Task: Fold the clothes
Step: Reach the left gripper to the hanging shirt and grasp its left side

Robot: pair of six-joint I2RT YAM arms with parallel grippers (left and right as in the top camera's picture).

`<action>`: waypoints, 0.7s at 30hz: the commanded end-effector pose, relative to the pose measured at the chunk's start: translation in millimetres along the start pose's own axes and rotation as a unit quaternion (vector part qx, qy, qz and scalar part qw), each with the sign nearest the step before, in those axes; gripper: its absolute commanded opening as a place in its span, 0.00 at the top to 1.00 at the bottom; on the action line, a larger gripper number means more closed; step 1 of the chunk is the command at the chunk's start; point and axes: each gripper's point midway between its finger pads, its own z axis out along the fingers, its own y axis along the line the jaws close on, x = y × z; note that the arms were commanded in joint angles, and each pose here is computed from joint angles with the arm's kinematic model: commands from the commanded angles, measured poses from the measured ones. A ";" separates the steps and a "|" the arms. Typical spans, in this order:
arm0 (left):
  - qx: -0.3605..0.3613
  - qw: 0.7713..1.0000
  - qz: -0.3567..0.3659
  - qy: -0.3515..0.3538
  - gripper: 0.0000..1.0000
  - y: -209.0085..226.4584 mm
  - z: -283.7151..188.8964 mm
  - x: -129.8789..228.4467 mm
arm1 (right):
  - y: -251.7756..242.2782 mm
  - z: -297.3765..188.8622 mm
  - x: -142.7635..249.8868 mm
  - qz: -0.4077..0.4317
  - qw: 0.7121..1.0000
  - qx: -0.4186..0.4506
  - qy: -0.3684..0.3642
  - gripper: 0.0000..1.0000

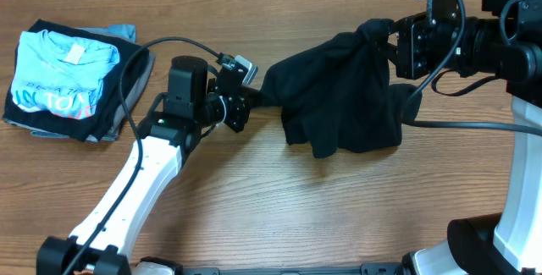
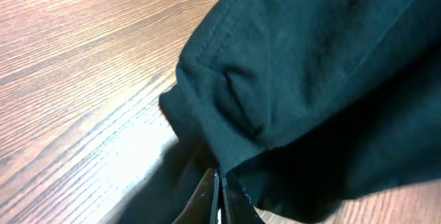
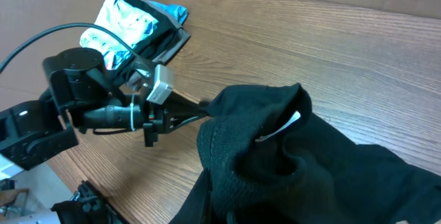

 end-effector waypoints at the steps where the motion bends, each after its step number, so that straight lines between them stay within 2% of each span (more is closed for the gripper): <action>1: -0.014 1.000 -0.002 -0.020 0.96 -0.8 -22.0 -15.4 | 7.9 -12.7 -0.5 -0.008 1.000 0.000 -0.017 0.96; 5: -0.032 0.998 -0.039 0.043 0.96 6.4 -19.9 17.6 | 7.9 -12.7 -0.5 -0.008 1.000 0.000 -0.017 0.96; 8: -0.025 0.990 -0.074 0.114 0.89 7.1 -3.4 61.2 | 7.9 -12.7 -0.5 -0.008 1.000 0.000 -0.017 0.96; 13: -0.009 0.976 -0.110 0.188 0.79 13.9 30.8 114.6 | 7.8 -12.7 -0.5 -0.008 1.000 0.000 -0.017 0.96; 14: -0.009 0.976 -0.111 0.190 0.57 16.2 35.0 117.2 | 7.8 -12.7 -0.5 -0.008 1.000 0.000 -0.017 0.96; 15: -0.006 0.976 -0.110 0.187 0.22 17.8 39.4 117.6 | 7.8 -12.7 -0.5 -0.008 1.000 0.000 -0.017 0.96; 16: 0.001 0.978 -0.109 0.181 0.08 16.8 41.8 115.1 | 7.8 -12.7 -0.5 -0.008 1.000 0.001 -0.017 0.96; 17: 0.016 0.981 -0.103 0.163 0.01 13.4 45.0 106.6 | 6.8 -12.7 -0.5 -0.008 1.000 0.003 -0.017 0.96; 21: 0.068 0.990 -0.076 0.100 0.00 1.1 51.2 75.4 | 3.2 -12.8 -0.3 -0.008 1.000 0.014 -0.016 0.96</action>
